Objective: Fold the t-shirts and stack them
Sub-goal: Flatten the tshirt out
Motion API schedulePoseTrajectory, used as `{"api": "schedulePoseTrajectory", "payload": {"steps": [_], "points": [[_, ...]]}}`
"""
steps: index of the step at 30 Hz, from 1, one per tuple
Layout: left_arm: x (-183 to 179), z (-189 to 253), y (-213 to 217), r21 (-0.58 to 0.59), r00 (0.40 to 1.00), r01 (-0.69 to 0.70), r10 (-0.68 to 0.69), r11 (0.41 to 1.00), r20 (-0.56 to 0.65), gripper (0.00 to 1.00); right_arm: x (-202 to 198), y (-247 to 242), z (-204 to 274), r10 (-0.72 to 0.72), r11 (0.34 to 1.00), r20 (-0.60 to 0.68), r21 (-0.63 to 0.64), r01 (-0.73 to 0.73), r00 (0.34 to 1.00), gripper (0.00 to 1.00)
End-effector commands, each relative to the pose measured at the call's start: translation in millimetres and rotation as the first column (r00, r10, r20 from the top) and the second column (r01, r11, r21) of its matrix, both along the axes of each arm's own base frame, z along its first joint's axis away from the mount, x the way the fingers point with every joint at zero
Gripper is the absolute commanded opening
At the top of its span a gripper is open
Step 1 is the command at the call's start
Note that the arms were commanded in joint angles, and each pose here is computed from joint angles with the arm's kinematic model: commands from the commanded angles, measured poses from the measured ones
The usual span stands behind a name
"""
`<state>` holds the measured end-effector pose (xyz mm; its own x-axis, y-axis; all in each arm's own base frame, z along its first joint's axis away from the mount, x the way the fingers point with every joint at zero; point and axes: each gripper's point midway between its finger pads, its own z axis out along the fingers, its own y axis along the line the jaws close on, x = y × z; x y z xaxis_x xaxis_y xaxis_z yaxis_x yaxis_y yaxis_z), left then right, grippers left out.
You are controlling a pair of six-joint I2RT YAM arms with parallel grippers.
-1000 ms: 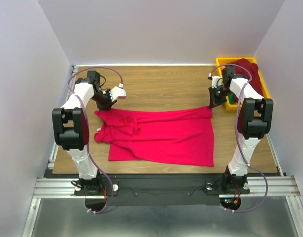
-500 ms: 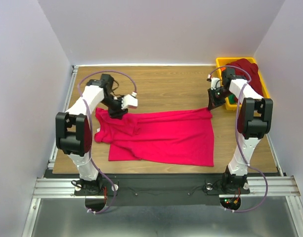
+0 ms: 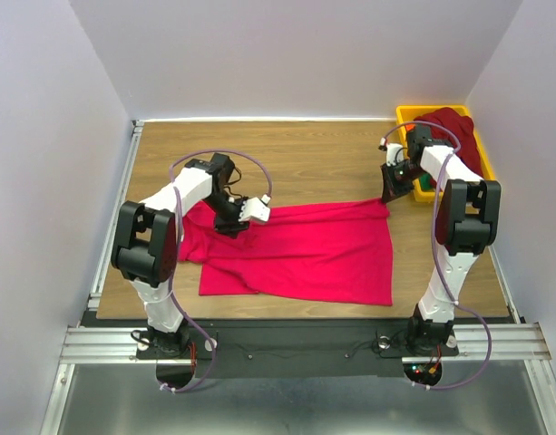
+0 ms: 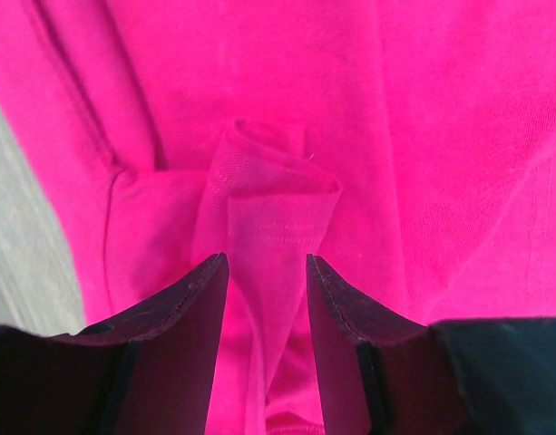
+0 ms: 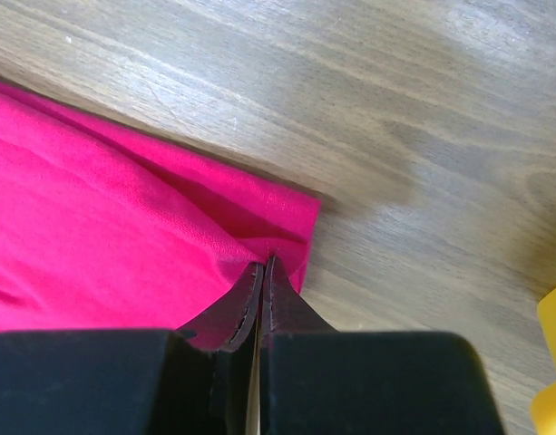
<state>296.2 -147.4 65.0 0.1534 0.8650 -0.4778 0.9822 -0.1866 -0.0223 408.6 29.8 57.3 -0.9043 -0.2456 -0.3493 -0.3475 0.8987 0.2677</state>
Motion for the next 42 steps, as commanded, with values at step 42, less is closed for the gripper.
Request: {"api": "schedulePoseTrajectory", "payload": {"steps": [42], "points": [[-5,-23,-12,-0.005,1.000,0.018,-0.018,1.000,0.021,0.35,-20,1,0,0.030,0.999,-0.041,0.017,-0.029,0.999,0.00]]}}
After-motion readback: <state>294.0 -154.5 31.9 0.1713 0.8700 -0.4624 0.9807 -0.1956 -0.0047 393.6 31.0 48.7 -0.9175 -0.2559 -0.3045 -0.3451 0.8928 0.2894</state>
